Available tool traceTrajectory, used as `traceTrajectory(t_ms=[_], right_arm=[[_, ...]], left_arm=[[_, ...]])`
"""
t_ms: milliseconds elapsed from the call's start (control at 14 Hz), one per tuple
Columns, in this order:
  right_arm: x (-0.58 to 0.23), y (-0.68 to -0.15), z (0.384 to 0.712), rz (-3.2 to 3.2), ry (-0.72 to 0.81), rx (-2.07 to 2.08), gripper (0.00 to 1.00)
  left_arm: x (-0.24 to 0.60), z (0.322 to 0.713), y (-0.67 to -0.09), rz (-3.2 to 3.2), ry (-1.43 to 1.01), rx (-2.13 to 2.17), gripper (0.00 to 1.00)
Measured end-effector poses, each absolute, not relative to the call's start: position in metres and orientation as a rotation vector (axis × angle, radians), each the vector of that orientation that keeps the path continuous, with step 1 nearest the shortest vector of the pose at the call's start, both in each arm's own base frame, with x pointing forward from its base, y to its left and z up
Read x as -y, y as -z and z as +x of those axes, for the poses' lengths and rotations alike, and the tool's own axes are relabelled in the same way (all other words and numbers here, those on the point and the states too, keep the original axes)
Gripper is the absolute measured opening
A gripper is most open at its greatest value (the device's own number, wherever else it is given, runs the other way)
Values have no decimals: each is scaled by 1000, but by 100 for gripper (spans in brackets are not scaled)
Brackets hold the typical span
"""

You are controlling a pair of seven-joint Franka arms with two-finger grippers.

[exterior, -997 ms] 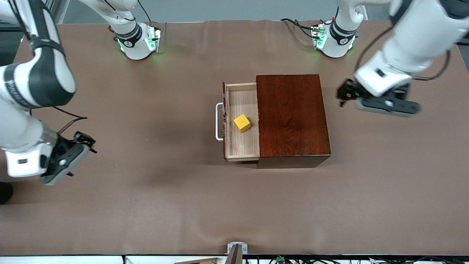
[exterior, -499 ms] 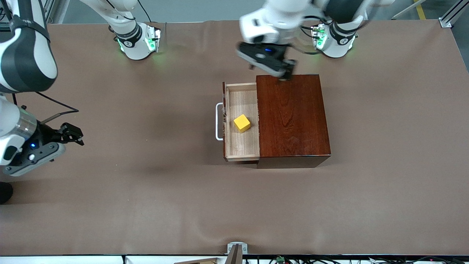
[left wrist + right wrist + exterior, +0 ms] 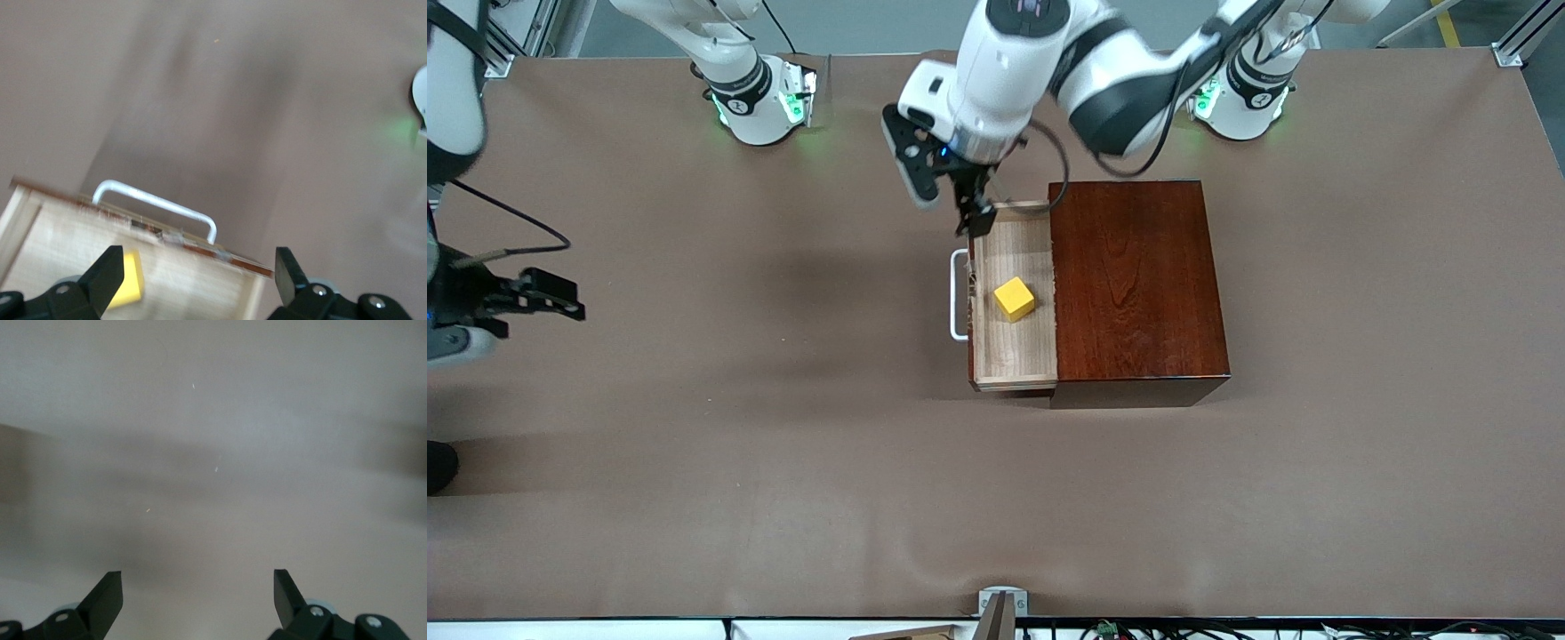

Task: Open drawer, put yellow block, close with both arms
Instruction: 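Push the drawer front with the left gripper into the box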

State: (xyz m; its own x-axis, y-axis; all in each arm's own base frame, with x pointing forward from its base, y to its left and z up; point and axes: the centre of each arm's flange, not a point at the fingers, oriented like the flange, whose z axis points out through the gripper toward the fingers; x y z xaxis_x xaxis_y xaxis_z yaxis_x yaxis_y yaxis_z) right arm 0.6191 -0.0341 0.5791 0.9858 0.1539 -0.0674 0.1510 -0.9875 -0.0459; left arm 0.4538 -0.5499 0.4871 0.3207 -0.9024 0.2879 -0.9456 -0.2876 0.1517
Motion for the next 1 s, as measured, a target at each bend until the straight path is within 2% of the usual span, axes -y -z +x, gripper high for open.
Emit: traceTrajectory(t_ms=[214,427,997], right_arm=[[30,-598,588,-3087,-146,39,100],[26,-596,567,-3085,-155,-29,100],[32,-588,565,-3083,-164,-50,100]], left_arm=[[562,472,-428,2193,-236,1847,100],[579,476,-376,2179,-230,1979,100],[585,482,-329,2149,-232,2162,100]])
